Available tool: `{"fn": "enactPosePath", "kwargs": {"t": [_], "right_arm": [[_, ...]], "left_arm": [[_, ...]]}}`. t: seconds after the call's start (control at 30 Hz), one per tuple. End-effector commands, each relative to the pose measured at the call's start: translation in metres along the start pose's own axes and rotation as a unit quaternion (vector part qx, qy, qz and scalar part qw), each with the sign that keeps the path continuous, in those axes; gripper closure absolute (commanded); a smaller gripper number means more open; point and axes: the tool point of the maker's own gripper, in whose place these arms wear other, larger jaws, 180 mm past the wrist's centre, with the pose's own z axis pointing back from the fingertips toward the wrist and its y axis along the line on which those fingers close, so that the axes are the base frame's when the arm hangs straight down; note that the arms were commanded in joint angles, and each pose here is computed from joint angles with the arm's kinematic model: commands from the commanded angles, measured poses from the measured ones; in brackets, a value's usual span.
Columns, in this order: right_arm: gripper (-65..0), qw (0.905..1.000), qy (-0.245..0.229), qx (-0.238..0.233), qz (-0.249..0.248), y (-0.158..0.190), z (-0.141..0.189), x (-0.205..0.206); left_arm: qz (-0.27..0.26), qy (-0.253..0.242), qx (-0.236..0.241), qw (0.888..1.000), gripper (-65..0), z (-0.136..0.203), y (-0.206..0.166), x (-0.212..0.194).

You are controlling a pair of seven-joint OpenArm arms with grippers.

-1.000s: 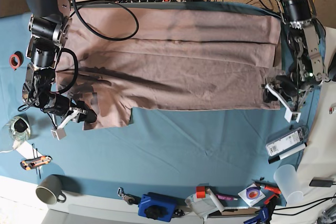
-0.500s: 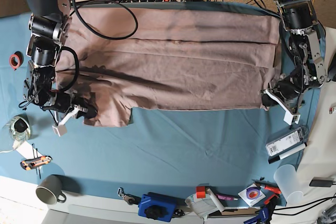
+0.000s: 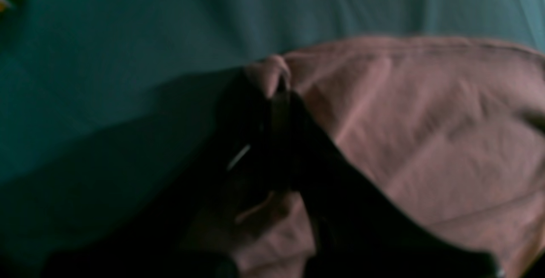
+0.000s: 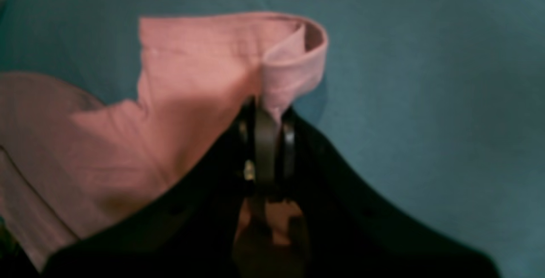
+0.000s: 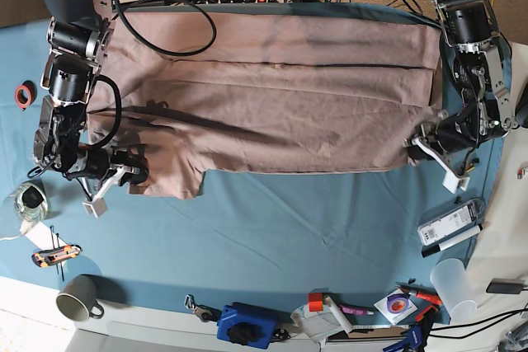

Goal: Fold the T-shirt properly
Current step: 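Lift both grasped corners and fold them toward the collar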

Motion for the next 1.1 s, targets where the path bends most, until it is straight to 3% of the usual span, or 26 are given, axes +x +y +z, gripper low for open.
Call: {"fn": "enactPosePath", "kwargs": {"t": [0.0,0.27,0.5,0.63,0.87,1.07], "right_arm": [[0.0,0.9991,-0.036,-0.005,0.022,0.000,0.017,0.031],[0.0,0.9973,-0.055,0.036,0.031,0.014,0.048,0.051],[0.0,0.9954,-0.066,0.056,0.041,0.017,0.073,0.042],[0.0,0.9937,-0.069,0.044,0.077,0.024,0.085,0.029],[0.0,0.9845,-0.113,0.010,0.134,0.038,0.126,0.022],[0.0,0.9858,-0.122,0.009,0.116,0.032,0.143,0.002]], "left_arm": [[-0.014,-0.023,-0.012,1.000,0.0,0.008,-0.009,0.019],[-0.065,-0.020,-0.008,0.998,0.0,0.030,-0.027,0.026],[-0.089,-0.018,-0.005,0.996,0.0,0.044,-0.035,0.000],[-0.107,-0.025,0.002,0.994,0.0,0.052,-0.040,-0.006],[-0.119,-0.031,0.011,0.992,0.0,0.057,-0.041,-0.005],[-0.117,-0.025,0.012,0.993,0.0,0.057,-0.040,-0.007]]}}
